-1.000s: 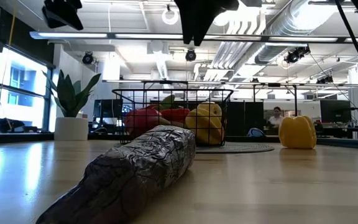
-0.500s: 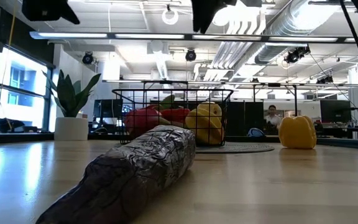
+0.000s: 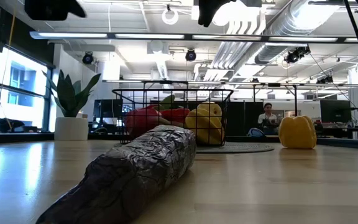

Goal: Build produce basket
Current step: Put the red grapes into the black wire basket, then put the green grapes into the black wire basket

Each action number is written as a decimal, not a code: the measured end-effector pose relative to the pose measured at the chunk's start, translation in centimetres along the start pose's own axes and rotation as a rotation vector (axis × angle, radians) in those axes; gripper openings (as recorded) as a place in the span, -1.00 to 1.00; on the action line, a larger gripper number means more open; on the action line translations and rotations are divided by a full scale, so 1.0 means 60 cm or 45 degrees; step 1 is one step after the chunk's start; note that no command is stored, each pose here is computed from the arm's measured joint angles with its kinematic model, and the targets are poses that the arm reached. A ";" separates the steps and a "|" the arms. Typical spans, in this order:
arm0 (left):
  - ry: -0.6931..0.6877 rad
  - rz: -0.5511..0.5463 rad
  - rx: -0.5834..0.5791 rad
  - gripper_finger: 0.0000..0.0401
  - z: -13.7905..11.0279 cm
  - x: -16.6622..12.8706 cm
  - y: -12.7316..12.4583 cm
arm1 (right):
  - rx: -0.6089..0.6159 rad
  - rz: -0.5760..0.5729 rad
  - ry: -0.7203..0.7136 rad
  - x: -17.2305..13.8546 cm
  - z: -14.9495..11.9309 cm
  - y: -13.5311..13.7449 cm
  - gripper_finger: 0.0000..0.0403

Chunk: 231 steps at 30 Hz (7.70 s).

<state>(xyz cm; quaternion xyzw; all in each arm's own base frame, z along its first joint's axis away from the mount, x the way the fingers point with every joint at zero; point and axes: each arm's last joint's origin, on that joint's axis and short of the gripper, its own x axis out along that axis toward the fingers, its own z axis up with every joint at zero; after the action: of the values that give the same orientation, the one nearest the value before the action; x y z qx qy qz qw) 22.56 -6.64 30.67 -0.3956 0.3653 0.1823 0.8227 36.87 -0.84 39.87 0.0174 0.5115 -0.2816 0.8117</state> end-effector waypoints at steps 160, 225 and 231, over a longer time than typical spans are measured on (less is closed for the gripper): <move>-0.500 0.154 0.092 -0.98 0.280 0.016 0.227 | 0.358 0.150 -0.061 -0.074 -0.066 0.129 -0.39; -0.389 0.265 0.022 -0.24 0.374 0.028 0.270 | 0.116 0.191 0.047 -0.028 -0.026 0.062 -0.39; -0.407 0.282 0.213 -0.24 0.361 -0.017 0.252 | 0.222 0.236 0.073 -0.036 -0.033 0.076 -0.37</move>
<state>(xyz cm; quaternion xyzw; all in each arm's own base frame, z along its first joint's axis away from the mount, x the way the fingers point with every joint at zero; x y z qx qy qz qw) 22.88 19.69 32.68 -0.2495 0.2852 0.3011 0.8751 36.72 4.55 39.55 0.1430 0.5043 -0.2480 0.8147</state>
